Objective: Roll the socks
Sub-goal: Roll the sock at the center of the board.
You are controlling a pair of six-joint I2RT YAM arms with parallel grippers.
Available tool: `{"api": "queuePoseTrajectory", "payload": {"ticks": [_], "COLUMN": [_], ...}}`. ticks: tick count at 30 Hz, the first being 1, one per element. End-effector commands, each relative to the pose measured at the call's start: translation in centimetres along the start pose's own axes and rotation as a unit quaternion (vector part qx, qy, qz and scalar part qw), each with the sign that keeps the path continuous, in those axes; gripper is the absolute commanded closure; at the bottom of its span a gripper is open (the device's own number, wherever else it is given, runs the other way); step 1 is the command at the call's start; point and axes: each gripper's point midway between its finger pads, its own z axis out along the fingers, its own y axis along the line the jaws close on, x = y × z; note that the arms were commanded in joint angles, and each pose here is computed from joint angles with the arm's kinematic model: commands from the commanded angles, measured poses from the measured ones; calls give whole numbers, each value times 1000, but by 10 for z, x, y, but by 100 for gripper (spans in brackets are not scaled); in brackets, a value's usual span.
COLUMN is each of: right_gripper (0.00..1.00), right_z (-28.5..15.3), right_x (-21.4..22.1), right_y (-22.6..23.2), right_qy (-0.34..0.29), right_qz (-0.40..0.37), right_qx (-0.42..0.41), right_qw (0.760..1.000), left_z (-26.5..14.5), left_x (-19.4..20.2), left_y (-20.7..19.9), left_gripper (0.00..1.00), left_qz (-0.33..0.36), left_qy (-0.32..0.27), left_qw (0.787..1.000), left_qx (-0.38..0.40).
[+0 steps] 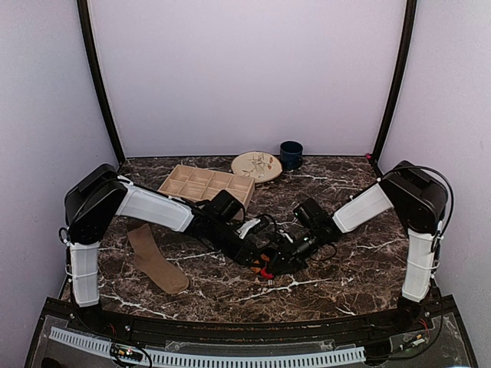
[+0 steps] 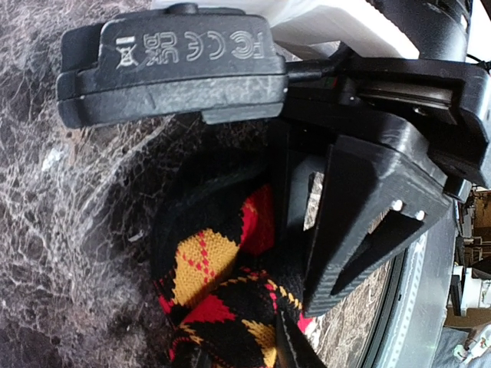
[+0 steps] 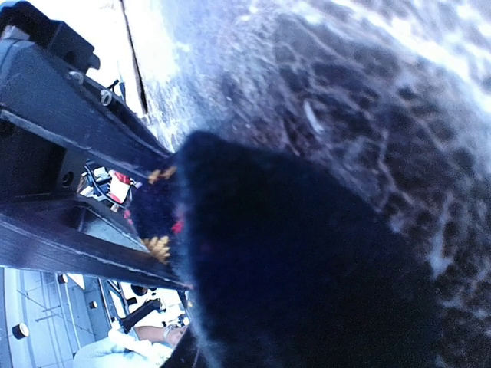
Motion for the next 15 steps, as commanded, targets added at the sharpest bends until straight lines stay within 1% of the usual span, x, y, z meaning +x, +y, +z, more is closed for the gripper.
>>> {"api": "queuePoseTrajectory", "payload": {"ticks": [1,5,8,15], "right_gripper": [78,70,65,59], "right_z": [-5,-11,-17,-28], "right_x": [-28,-26,-27,-22], "right_y": [-15,-23,-25,-30], "right_qy": [-57,-60,-72,-92], "right_qz": [-26,-40,-52,-66], "right_qx": [63,99,121,157], "right_qw": [996,992,989,981], "left_z": [13,17,19,23], "left_x": [20,27,30,36], "left_y": [3,13,19,30], "left_gripper": [74,76,76,76], "left_qz": [-26,-44,-58,-85], "left_qy": [34,52,60,73], "left_qw": [999,998,996,992], "left_qx": [5,-16,-30,-49]}}
